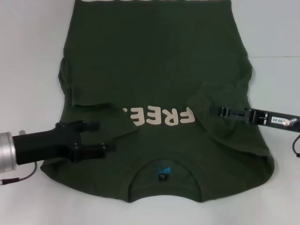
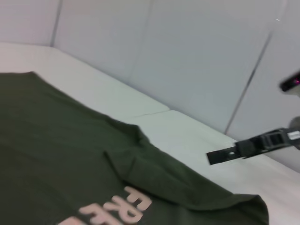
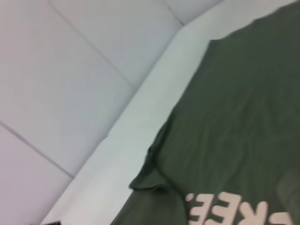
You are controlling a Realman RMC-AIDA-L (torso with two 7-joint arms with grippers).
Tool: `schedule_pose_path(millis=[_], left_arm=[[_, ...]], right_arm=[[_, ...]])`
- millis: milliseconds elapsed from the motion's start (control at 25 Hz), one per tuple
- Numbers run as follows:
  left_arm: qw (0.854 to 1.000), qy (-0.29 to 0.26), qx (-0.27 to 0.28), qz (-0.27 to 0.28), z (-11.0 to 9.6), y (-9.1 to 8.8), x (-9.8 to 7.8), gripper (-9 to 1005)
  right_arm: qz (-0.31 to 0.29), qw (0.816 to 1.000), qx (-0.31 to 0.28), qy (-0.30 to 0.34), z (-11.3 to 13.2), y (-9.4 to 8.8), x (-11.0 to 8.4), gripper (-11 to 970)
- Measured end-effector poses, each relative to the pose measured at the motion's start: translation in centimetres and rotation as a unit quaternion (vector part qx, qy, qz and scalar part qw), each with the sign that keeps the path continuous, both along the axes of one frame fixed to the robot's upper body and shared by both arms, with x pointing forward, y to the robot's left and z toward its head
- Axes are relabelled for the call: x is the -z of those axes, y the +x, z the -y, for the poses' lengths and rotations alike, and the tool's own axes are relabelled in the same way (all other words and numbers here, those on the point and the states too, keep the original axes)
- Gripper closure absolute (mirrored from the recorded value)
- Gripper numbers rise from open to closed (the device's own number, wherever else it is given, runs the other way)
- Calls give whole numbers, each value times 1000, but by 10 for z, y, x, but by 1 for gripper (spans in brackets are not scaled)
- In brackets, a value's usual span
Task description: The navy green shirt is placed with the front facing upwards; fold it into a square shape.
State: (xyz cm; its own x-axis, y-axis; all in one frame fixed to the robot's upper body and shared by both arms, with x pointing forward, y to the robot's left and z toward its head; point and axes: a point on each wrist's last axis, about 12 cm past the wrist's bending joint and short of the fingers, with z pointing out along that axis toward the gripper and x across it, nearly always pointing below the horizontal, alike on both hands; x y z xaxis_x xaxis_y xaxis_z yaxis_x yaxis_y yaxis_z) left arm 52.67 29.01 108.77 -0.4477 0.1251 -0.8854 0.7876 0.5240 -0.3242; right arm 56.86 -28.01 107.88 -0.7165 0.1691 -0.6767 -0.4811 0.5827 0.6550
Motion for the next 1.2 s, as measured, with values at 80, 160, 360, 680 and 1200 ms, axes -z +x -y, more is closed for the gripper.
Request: schedule_pose_path(millis=[80, 160, 360, 680, 1200], left_arm=[[1000, 0, -11, -12, -7, -4, 1, 72], [1000, 1, -20, -22, -13, -9, 2, 72], [997, 10, -57, -50, -29, -21, 6, 72], [985, 2, -139, -101, -59, -35, 13, 71], [963, 5, -216, -162, -75, -49, 31, 77]], right_arm=[[14, 1000, -14, -1, -5, -4, 2, 14], [24, 999, -30, -3, -10, -7, 5, 14], [25, 999, -37, -2, -16, -8, 10, 15], [33, 999, -43, -1, -24, -2, 6, 15], [36, 998, -50, -8, -27, 3, 3, 14]])
